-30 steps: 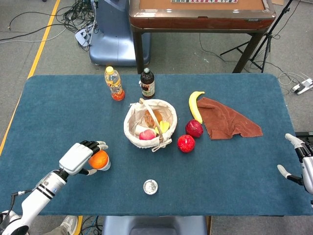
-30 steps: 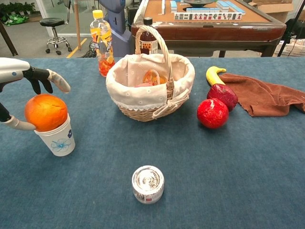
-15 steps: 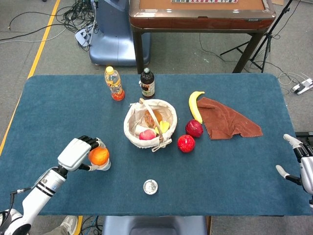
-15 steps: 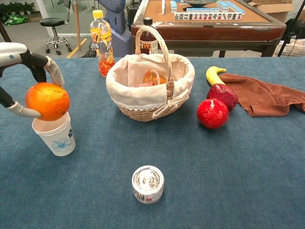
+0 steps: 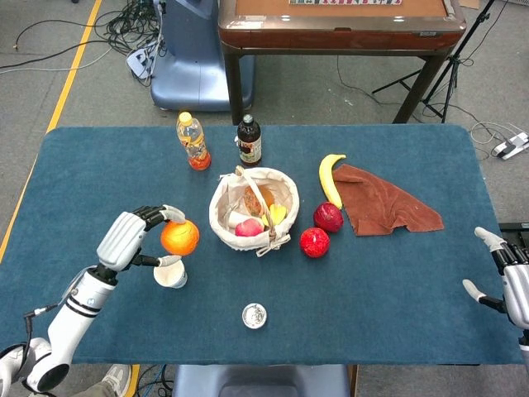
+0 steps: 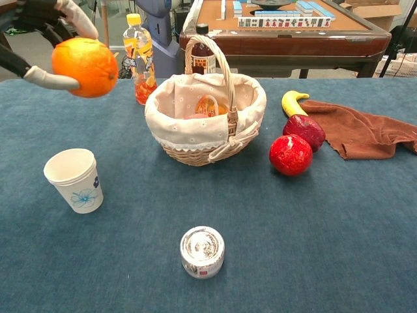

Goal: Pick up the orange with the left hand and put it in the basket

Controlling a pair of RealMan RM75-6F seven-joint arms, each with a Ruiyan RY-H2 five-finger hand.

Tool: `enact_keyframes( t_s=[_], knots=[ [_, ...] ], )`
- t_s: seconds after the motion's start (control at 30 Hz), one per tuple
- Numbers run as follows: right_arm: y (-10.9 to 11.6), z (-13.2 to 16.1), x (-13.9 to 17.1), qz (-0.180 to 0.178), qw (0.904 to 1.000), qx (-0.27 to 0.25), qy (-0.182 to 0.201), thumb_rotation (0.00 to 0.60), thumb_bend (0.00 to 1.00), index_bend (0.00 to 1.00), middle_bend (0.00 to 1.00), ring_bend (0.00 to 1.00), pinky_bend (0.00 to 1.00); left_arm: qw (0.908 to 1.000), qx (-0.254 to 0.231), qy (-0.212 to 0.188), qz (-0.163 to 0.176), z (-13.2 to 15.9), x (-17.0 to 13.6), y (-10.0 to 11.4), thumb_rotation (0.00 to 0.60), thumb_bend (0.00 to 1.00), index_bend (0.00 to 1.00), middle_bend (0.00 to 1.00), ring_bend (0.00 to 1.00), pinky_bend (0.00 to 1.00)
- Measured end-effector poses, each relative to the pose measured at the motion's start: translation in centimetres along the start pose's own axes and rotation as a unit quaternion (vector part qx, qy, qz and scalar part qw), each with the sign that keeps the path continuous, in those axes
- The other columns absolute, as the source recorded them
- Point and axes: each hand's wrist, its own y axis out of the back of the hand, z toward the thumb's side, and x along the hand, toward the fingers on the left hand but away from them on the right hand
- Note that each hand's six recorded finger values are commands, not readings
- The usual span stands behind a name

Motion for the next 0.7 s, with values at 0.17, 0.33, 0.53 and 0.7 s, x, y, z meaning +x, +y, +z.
enact_keyframes(
  t_s=[0.17,0.33,0.53,0.7],
  knots=[
    [0.0,-0.2,0.1,0.002,1.0,0.001,-0.004,0.6,0.17,0.15,0.22,0.2,0.31,0.9998,-0.008,-0.017,0.007,0.5,2.0,-1.2,0.6,0.17,0.47,0.51,0.45,0.39],
    [-0.1,-0.2,0.1,0.003,1.0,0.001,-0.005,0.6,0.17,0.15,0.22,0.2,0.31,0.9994,0.015,-0.031,-0.001,0.6,3.5,-2.8,0.6,0.17,0.47,0.51,0.45,0.39],
    [-0.2,-0.3,0.1,0.007,1.0,0.002,-0.006,0.6,0.17,0.15,0.22,0.2,0.31,0.9978,0.045,-0.046,-0.012,0.9,5.5,-5.1,0.6,0.17,0.48,0.49,0.45,0.39],
    [-0.2,-0.3,0.1,0.009,0.9999,0.003,-0.007,0.6,0.17,0.15,0.22,0.2,0.31,0.9974,0.054,-0.046,-0.013,1.1,7.1,-6.2,0.6,0.17,0.48,0.48,0.45,0.39]
  ],
)
